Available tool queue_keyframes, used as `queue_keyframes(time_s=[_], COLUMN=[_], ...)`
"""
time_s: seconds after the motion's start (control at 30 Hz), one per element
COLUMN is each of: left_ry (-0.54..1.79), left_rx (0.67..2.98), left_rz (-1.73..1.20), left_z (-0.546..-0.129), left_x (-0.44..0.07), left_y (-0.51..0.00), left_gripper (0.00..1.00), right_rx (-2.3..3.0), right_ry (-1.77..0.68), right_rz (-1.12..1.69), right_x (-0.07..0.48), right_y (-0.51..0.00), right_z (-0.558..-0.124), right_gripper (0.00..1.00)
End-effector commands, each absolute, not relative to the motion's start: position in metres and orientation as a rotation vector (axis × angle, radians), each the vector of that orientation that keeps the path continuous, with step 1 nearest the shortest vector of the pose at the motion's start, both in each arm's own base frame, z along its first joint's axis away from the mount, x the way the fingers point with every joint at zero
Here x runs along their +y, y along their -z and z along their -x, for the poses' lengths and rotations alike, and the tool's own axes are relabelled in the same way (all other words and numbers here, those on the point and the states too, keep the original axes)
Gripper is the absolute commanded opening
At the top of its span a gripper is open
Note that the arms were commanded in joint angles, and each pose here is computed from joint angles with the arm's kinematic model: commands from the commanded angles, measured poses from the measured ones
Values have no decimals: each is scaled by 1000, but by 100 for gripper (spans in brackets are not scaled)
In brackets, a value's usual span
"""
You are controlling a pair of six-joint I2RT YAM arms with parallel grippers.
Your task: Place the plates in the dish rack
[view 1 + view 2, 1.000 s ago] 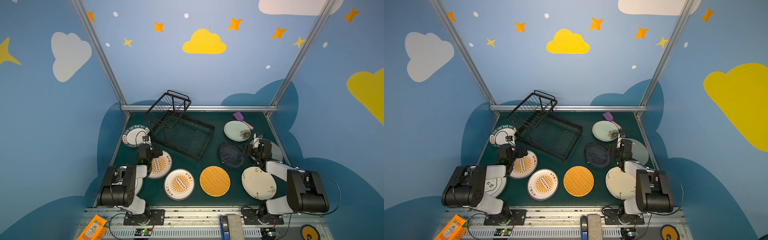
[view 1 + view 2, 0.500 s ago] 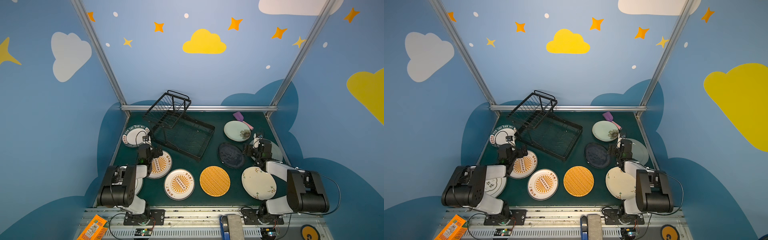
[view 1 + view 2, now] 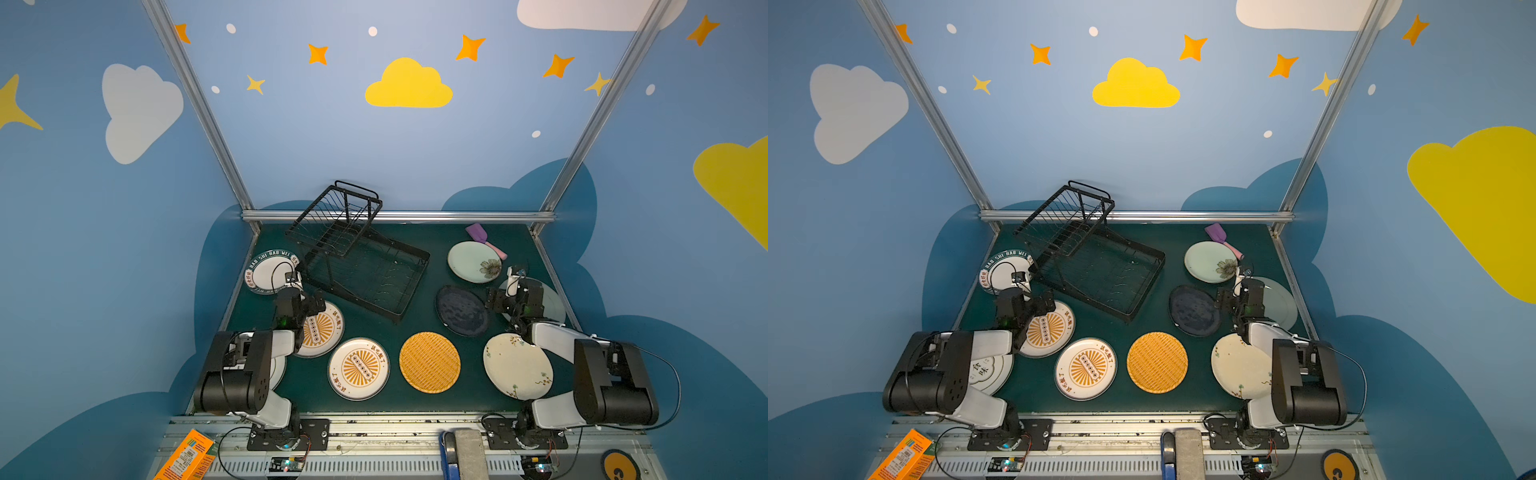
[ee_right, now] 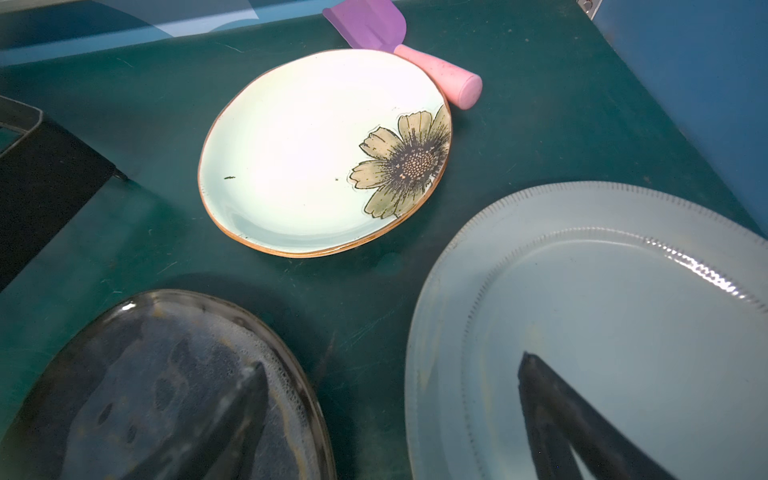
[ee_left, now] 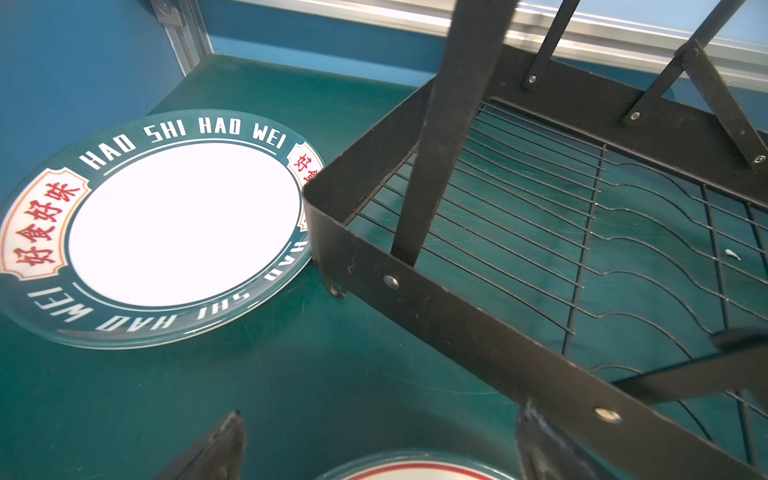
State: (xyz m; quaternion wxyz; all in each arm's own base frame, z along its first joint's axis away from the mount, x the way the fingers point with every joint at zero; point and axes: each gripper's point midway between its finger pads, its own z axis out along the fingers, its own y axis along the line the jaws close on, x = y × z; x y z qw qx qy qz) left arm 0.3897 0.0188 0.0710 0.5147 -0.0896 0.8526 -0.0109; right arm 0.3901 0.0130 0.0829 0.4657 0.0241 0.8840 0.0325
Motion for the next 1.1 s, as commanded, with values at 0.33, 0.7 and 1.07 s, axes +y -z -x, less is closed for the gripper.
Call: queue_keyframes(time_s=[0.33,0.7,1.07], left_ry=[52,-176,57], left_rx=[2005,2106,2054], left_rz=[216,540,1343], left_z=[-391,-340,-253], left_x=[21,61,70], left_y=[-84,-114,-139], left_gripper=[100,100,100], right_rx=[2173,2133,2075], right_ry=[-86,-95,-505], right_rz=[-56,-282,-487], right_x=[13,3,32], right_y=[-84,-153,-169], right_z=[-391,-370,-383], right_gripper=[92,92,92])
